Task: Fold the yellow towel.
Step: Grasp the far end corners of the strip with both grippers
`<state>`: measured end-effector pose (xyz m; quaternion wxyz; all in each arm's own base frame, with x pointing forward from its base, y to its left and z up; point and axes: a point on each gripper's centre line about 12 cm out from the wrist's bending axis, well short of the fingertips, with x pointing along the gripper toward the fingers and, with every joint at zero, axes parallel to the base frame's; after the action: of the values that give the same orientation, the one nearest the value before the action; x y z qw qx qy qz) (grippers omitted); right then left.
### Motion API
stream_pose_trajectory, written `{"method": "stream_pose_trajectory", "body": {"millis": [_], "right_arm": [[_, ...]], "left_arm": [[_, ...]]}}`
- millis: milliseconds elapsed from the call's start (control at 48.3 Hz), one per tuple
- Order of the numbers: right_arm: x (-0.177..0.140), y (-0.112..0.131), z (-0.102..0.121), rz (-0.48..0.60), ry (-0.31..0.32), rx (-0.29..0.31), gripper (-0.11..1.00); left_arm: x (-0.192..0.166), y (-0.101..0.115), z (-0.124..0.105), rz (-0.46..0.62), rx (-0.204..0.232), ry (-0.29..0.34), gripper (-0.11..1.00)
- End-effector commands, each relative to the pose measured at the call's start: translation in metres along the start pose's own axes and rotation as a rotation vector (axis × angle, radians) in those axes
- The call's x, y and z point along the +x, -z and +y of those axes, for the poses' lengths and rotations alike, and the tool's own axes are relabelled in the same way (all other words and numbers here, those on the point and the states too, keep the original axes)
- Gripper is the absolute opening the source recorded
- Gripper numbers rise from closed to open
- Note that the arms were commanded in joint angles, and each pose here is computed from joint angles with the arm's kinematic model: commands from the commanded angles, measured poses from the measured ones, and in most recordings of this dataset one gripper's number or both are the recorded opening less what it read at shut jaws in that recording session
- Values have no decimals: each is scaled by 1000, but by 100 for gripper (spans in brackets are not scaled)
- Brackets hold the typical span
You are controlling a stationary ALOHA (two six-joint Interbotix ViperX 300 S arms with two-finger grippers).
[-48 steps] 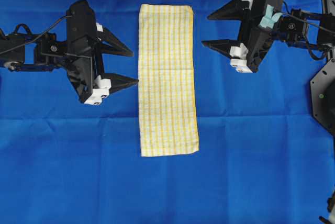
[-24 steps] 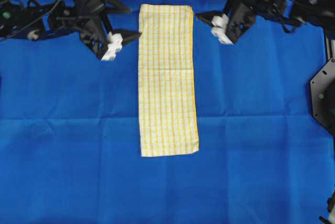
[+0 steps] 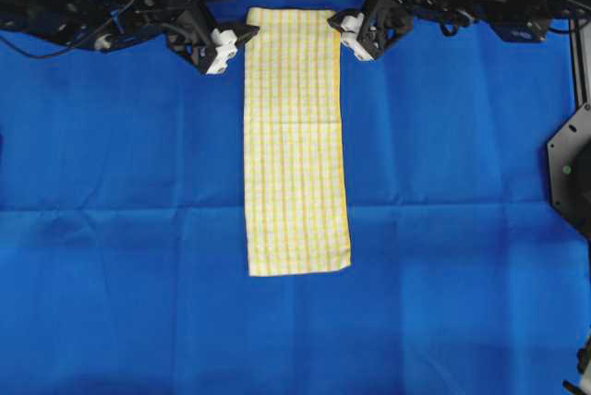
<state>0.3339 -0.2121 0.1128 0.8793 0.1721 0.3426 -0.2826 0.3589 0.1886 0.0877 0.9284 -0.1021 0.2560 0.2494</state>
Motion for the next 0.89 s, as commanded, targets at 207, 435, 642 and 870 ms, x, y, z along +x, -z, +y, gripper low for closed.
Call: {"method": "stream_pose_trajectory", "body": {"millis": [207, 435, 642, 870], "right_arm": [[9, -4, 0, -14, -1, 50, 76], [10, -1, -1, -7, 1, 69, 60], [10, 0, 4, -7, -7, 61, 4], [9, 0, 5, -18, -13, 65, 4]], "left_arm": [[29, 0, 10, -11, -14, -22, 83], [29, 1, 20, -2, -29, -43, 65], [30, -1, 29, 3, -1, -60, 13], [31, -4, 29, -5, 7, -61, 4]]}}
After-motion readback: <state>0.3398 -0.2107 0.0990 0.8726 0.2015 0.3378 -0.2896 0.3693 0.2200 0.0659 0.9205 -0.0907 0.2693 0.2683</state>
